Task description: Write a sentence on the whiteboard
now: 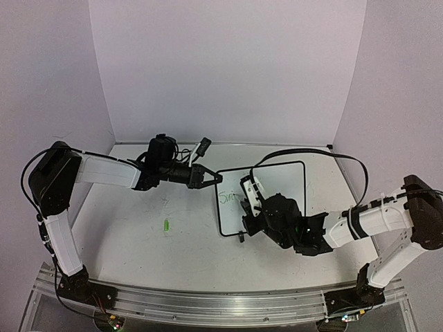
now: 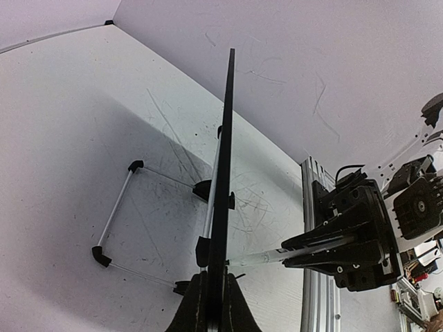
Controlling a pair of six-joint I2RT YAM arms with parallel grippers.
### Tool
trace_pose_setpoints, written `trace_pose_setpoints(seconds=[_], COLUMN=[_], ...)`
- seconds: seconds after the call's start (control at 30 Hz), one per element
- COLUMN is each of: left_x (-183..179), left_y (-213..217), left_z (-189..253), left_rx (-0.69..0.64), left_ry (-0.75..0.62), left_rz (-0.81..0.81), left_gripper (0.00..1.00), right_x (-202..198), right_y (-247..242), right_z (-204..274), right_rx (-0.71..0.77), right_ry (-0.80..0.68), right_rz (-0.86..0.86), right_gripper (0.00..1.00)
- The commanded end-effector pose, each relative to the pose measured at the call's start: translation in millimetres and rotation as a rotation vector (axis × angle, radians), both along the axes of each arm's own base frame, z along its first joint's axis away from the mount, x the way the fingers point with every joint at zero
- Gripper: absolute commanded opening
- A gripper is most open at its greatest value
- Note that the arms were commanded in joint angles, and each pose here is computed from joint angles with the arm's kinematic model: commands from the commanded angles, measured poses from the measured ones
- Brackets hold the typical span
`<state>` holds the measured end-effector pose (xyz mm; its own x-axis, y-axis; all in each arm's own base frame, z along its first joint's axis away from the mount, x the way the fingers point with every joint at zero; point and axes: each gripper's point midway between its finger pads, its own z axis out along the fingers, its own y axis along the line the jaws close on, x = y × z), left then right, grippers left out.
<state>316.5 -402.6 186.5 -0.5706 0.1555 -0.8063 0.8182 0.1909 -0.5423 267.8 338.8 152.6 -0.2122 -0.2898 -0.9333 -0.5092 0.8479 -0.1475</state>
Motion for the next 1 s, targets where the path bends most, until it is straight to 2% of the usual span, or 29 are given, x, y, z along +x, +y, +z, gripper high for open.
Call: trace_pose_setpoints(seconds=[0.0,0.7,0.8,0.97], left_x=[-12,-11,-11,-10], left_y=[0,0,0,0], left_z=[12,10,10,7], left_rx=[-0.009,-0.005,-0.005,-0.001], left_ry=[-0.011,-0.008,-0.009,-0.006], left_rz=[-0.025,-0.023,-0.023,-0.022], left_gripper=[0.00,0.00,0.00,0.00], right_x=[1,-8,-13,-20], right_y=[-2,-4,-5,-14], right_z=[-5,-12,1,40], right_rx=[-0.004,-0.017,0.015,0.147], right_ry=[0.029,0.056,0.039,-0.026], right_rz=[-0.015,-0.013,-0.004,0.015], right_gripper=[0.00,0.00,0.00,0.00])
